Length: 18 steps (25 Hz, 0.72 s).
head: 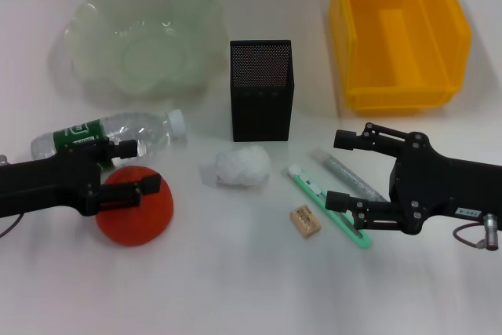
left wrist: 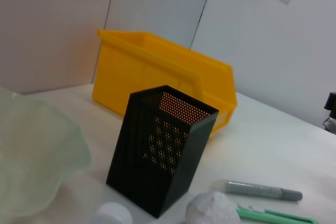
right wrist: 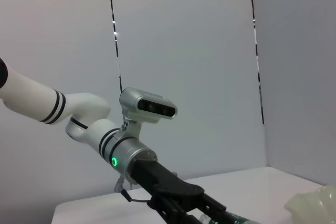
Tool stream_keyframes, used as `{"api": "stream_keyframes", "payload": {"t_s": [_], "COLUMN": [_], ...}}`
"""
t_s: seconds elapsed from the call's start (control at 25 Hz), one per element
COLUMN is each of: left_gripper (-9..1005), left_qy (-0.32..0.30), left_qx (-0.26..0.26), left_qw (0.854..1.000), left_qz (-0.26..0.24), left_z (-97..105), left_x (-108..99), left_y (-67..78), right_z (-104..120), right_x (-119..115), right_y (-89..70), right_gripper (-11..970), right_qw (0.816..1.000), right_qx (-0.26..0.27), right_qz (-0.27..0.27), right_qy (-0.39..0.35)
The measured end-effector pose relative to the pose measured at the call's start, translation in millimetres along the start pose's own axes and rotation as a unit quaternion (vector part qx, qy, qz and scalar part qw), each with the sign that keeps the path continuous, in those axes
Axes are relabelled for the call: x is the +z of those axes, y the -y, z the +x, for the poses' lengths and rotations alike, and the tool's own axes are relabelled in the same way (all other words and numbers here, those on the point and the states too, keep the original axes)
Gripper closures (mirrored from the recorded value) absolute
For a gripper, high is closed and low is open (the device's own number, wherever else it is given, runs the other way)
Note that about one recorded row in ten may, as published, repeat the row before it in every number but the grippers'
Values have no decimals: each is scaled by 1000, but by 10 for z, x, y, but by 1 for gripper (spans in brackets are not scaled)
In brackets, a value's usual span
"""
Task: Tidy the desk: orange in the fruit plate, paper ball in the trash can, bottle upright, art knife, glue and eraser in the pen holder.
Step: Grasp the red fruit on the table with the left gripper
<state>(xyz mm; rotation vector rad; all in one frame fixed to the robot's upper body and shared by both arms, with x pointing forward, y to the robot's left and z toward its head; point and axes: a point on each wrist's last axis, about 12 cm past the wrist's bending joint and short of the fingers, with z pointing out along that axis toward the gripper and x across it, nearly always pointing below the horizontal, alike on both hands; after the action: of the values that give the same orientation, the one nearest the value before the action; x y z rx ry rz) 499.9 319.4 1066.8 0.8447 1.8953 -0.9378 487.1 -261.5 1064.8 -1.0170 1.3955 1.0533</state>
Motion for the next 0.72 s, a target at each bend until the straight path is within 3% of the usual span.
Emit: {"api": "stream_keyframes", "payload": {"t_s": [0.72], "left_gripper": [235], "left_qy": [-45], "left_qx": [8], "left_qw": [999], "left_qz": [-23], "left_z": [163], "left_x": [52], "left_y": [-21], "right_z": [-36], "right_x": [36], "right_y": [16], "right_gripper": [136], "right_qw": [1000], "right_qx": [-9], "right_qz": [-13], "right_qy": [2]}}
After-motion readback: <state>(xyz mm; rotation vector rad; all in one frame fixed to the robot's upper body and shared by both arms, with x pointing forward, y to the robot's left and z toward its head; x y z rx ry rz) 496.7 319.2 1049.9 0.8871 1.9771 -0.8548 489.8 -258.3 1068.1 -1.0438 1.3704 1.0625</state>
